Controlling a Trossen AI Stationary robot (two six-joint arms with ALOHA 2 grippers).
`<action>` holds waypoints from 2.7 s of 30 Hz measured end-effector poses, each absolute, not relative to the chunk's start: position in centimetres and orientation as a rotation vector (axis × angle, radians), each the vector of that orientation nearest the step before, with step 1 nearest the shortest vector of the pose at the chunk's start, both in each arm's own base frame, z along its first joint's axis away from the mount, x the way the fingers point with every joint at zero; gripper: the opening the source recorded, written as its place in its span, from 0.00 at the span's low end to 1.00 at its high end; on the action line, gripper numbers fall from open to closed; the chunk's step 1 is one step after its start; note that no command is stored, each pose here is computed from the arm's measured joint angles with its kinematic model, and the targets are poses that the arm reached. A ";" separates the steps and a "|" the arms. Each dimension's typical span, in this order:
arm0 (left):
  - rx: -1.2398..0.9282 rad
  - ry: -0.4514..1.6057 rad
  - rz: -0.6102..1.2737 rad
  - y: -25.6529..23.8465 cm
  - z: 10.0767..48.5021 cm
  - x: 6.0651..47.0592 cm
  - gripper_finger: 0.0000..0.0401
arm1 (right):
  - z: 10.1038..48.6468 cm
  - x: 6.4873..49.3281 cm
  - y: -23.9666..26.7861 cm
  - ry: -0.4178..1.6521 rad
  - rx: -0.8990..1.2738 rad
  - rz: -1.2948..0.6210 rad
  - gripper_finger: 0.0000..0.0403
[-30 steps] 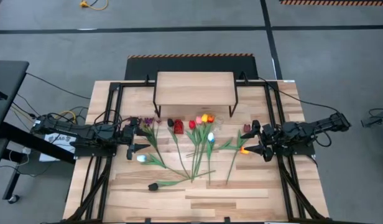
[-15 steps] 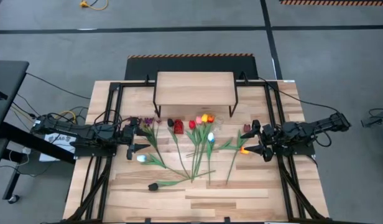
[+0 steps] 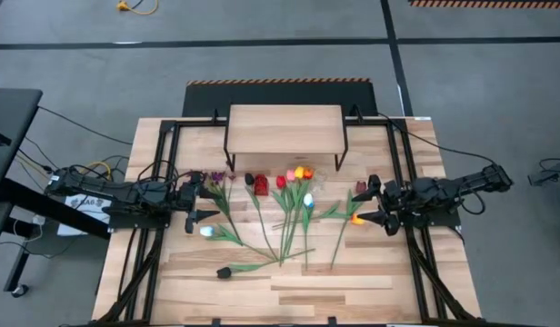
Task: Pick and place flowers into a vace then onto a shelf
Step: Put the bottom black flower into the transparent vase
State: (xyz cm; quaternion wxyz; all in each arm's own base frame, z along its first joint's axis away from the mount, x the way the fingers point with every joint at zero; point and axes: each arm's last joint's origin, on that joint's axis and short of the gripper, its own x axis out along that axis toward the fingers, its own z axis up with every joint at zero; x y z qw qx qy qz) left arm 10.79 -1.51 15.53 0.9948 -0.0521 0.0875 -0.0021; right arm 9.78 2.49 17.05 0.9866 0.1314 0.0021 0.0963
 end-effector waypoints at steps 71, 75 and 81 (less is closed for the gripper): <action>-0.042 -0.109 -0.287 -2.3 18.3 10.8 0.56 | 22.0 33.7 14.5 0.382 -0.210 0.085 0.66; -0.089 -0.104 -0.249 -2.2 18.3 10.8 0.56 | 21.3 36.5 16.1 0.463 -0.288 0.109 0.66; -0.152 -0.104 -0.144 -1.9 18.3 10.8 0.56 | 20.4 40.2 17.9 0.613 -0.288 0.163 0.66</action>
